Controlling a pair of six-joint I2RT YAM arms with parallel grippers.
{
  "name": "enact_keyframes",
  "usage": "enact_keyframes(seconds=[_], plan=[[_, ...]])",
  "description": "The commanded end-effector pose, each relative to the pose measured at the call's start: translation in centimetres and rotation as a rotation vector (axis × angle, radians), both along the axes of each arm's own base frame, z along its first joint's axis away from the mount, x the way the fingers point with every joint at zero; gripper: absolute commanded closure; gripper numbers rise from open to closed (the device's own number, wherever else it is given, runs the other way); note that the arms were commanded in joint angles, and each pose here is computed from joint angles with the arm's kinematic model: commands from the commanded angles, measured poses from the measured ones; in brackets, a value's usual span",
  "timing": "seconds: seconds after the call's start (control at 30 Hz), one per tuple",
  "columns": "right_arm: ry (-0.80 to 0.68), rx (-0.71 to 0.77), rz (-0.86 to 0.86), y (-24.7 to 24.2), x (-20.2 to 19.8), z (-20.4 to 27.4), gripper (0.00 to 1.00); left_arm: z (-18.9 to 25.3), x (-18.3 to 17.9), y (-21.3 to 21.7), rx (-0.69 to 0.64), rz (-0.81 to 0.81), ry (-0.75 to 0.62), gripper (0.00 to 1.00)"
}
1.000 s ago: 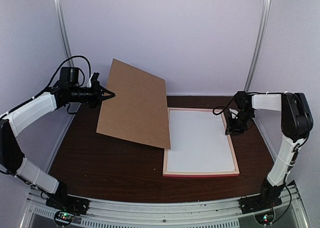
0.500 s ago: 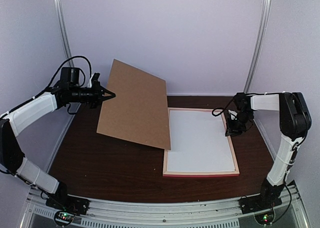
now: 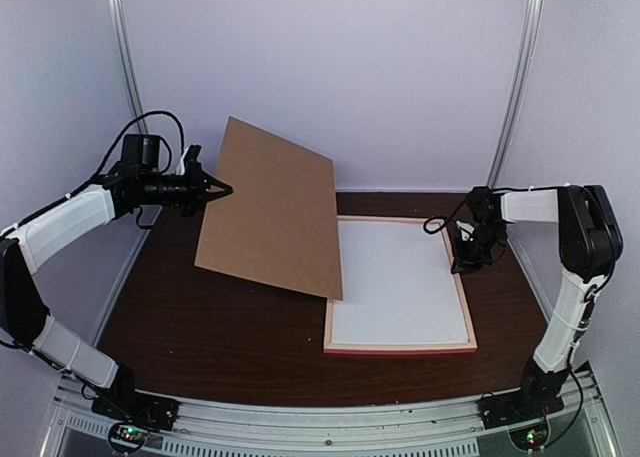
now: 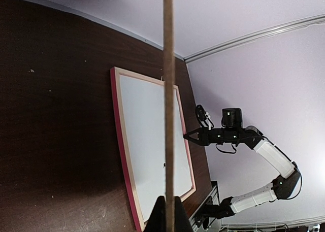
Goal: Put the photo into the frame
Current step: Move the frame body to the center of the board.
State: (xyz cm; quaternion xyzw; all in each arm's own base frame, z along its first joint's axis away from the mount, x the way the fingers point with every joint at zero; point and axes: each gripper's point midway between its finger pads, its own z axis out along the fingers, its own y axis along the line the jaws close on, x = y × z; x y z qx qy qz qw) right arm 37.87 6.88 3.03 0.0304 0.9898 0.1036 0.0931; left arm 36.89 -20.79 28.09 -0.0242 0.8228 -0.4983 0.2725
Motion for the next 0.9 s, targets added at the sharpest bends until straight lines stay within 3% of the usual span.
enact_keyframes(seconds=[0.0, 0.53, 0.73, 0.87], plan=[[-0.006, 0.032, 0.025, 2.3, -0.3, -0.3, 0.89, 4.7, 0.5, -1.2, -0.061, -0.035, -0.181, 1.0], [-0.069, 0.161, 0.048, 12.7, -0.3, -0.2, 0.89, 3.0, 0.5, -5.5, -0.058, -0.072, -0.166, 1.0], [-0.106, 0.198, 0.02, 13.6, 0.1, 0.8, 0.8, 2.4, 0.5, -7.5, -0.093, -0.064, -0.163, 1.0], [-0.13, 0.196, 0.023, 13.5, 0.4, 2.1, 0.67, 1.3, 0.6, -8.9, -0.133, -0.06, -0.127, 1.0]])
